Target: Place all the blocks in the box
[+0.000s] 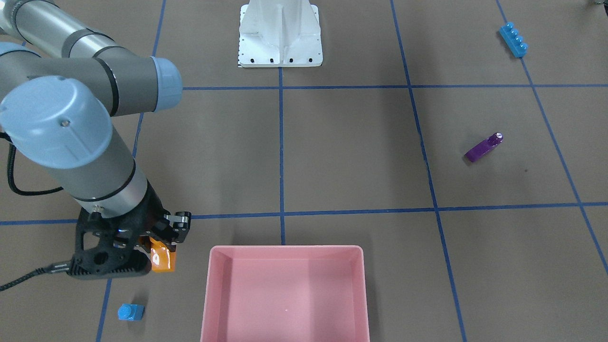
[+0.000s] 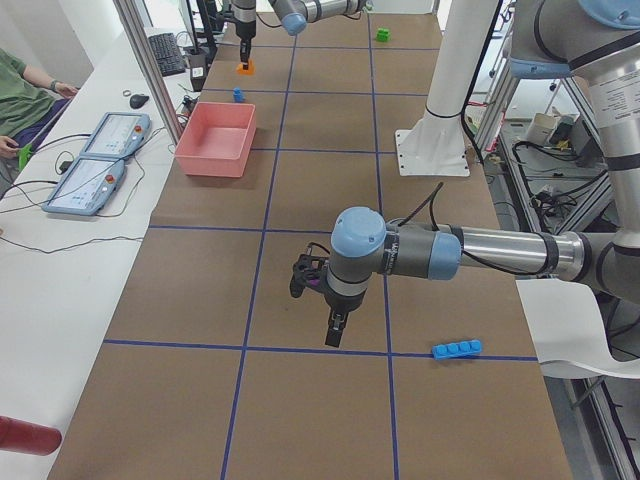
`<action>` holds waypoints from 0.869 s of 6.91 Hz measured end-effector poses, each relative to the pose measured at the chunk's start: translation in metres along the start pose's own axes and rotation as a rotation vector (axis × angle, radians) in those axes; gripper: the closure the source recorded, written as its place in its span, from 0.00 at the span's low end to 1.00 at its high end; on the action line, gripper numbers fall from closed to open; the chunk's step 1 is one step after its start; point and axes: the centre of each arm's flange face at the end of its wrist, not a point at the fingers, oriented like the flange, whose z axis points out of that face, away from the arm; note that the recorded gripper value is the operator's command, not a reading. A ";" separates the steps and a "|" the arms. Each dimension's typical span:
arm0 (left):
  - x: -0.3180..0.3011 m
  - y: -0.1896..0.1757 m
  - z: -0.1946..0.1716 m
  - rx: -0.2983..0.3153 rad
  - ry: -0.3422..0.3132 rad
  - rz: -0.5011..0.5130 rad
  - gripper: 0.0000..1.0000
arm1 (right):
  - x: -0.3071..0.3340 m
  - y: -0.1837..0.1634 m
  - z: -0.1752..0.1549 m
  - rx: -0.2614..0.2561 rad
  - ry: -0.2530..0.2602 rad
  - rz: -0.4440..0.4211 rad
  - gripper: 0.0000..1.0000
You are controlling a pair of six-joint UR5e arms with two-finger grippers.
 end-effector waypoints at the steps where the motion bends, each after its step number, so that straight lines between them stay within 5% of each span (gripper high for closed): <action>1: 0.000 -0.001 0.000 0.005 -0.001 0.005 0.00 | -0.018 -0.023 0.013 0.004 -0.006 0.009 1.00; 3: 0.000 -0.001 -0.001 0.009 -0.001 0.008 0.00 | -0.047 -0.053 0.054 0.009 -0.023 0.024 1.00; 6: 0.000 0.001 0.000 0.007 -0.001 0.006 0.00 | -0.076 -0.041 0.121 0.013 -0.015 -0.003 1.00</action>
